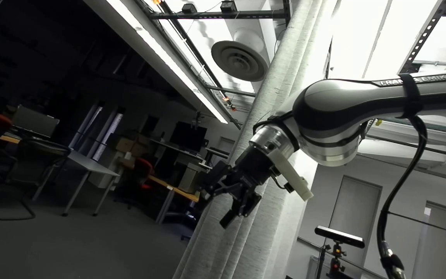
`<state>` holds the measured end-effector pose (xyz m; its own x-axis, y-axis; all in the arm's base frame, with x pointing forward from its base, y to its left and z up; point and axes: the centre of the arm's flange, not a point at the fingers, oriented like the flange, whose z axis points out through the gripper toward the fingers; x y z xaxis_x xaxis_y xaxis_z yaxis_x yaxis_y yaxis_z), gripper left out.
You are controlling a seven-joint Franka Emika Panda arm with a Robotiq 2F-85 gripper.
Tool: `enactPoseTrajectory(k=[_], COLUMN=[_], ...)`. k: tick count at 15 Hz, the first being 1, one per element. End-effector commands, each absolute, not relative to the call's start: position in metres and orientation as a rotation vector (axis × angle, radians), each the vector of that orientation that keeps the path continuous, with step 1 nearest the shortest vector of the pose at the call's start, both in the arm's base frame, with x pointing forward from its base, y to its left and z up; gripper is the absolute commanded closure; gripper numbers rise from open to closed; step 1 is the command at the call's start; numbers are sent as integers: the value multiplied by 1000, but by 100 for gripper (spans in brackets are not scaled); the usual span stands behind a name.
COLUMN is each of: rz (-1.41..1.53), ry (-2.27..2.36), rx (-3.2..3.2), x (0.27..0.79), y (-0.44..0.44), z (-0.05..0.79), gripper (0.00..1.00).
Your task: Draw the curtain closed
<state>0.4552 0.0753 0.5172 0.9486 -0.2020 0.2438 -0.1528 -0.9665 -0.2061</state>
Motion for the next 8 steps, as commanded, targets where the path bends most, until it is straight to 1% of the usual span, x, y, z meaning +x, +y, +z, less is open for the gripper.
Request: enactPoseTrajectory(k=[1, 2, 3, 4, 5, 8], rz=[-497, -506, -511, -514, -528, -522], ry=[320, 327, 322, 297, 302, 307], rx=[-2936, -2949, -2953, -2932, -2931, -2923], x=[514, 524, 535, 491, 500, 517], y=[135, 150, 169, 142, 155, 164], z=[558, 568, 576, 556, 562, 562], gripper=[9, 3, 2, 7, 3, 2])
